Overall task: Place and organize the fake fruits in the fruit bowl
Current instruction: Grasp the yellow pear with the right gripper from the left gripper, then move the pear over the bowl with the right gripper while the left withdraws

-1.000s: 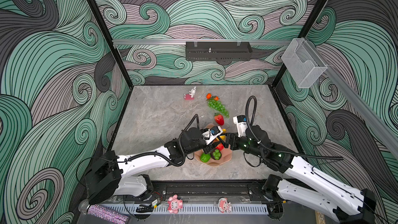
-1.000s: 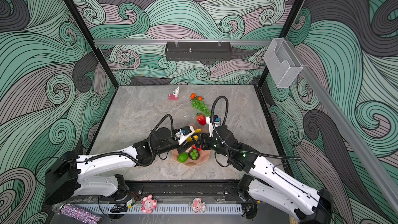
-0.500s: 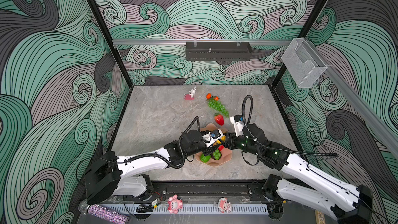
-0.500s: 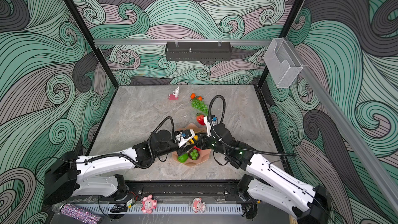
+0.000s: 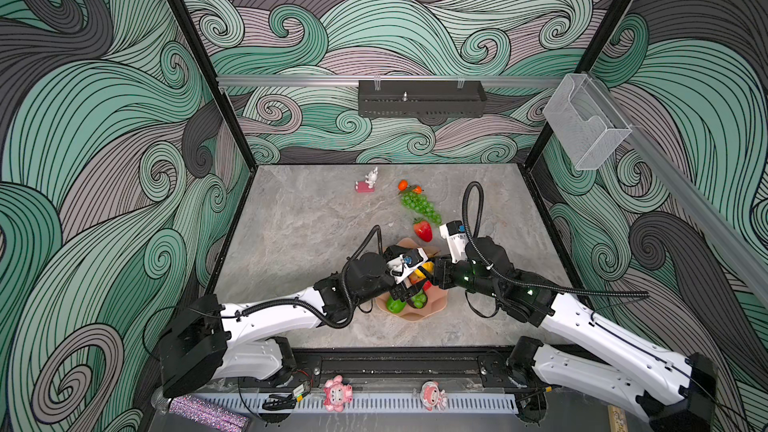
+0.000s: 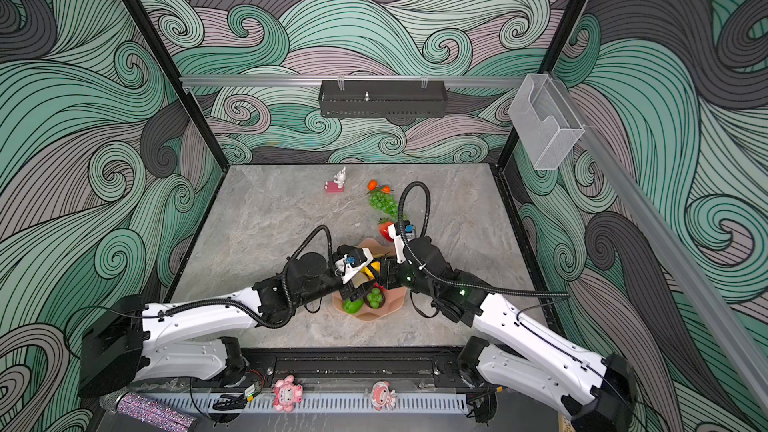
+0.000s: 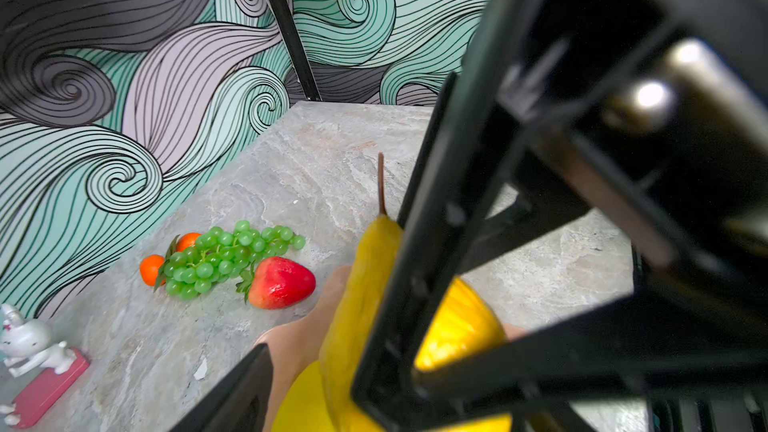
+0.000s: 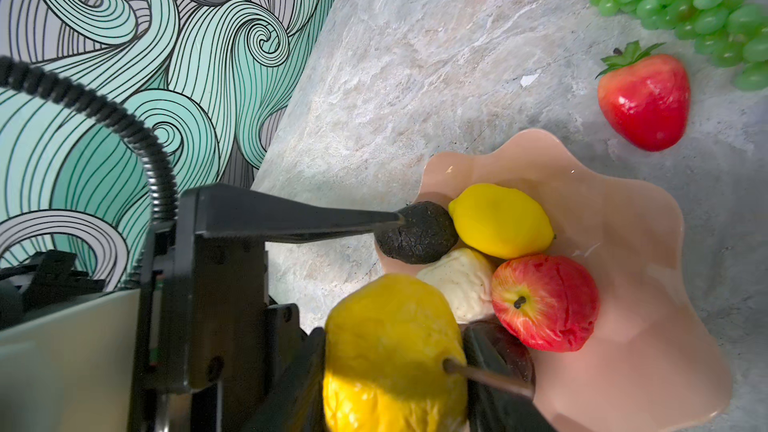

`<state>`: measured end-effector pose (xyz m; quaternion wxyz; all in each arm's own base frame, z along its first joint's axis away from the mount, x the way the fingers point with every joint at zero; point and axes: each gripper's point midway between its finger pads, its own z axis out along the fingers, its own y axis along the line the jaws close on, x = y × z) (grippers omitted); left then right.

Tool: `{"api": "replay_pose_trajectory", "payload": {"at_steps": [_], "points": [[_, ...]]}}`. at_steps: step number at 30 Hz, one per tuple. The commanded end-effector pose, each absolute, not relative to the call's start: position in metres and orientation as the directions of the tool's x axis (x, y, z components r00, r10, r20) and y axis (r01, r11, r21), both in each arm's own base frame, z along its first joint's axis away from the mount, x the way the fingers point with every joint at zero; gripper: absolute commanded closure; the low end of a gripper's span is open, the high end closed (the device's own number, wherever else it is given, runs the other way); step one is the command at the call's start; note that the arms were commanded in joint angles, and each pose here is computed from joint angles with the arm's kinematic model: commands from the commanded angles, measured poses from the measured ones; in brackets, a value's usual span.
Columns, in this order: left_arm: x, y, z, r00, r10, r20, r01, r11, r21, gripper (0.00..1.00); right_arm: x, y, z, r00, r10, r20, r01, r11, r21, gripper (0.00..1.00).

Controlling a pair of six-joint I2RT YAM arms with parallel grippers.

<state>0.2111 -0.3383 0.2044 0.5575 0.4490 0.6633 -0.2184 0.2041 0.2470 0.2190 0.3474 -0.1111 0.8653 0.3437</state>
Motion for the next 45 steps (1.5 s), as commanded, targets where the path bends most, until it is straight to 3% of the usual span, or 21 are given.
{"api": "replay_pose_trajectory", "payload": {"at_steps": [1, 6, 15, 25, 37, 45], "points": [[0.216, -0.320, 0.213, -0.013, 0.304, -0.953, 0.783, 0.596, 0.179, 0.16, 0.217, 0.239, 0.229, -0.671, 0.008, -0.741, -0.455, 0.785, 0.420, 0.53], [0.227, -0.273, 0.209, -0.107, 0.244, -0.964, 0.647, 0.753, 0.119, 0.04, 0.233, 0.240, 0.225, -0.644, -0.048, -0.763, -0.464, 0.818, 0.340, 0.53], [0.254, -0.175, 0.193, -0.311, 0.085, -0.947, 0.297, 0.955, -0.012, 0.01, 0.254, 0.257, 0.208, -0.631, -0.172, -0.756, -0.501, 0.834, 0.229, 0.54], [0.269, -0.116, 0.170, -0.378, -0.083, -0.922, 0.047, 0.993, -0.109, 0.01, 0.251, 0.278, 0.188, -0.658, -0.241, -0.713, -0.535, 0.816, 0.218, 0.56], [0.272, -0.100, 0.158, -0.402, -0.112, -0.909, -0.014, 0.993, -0.116, 0.01, 0.211, 0.315, 0.167, -0.613, -0.402, -0.680, -0.638, 0.759, 0.127, 0.57], [0.269, -0.095, 0.153, -0.404, -0.112, -0.908, -0.021, 0.993, -0.113, 0.01, 0.203, 0.287, 0.161, -0.634, -0.403, -0.661, -0.601, 0.794, 0.092, 0.56]]}}
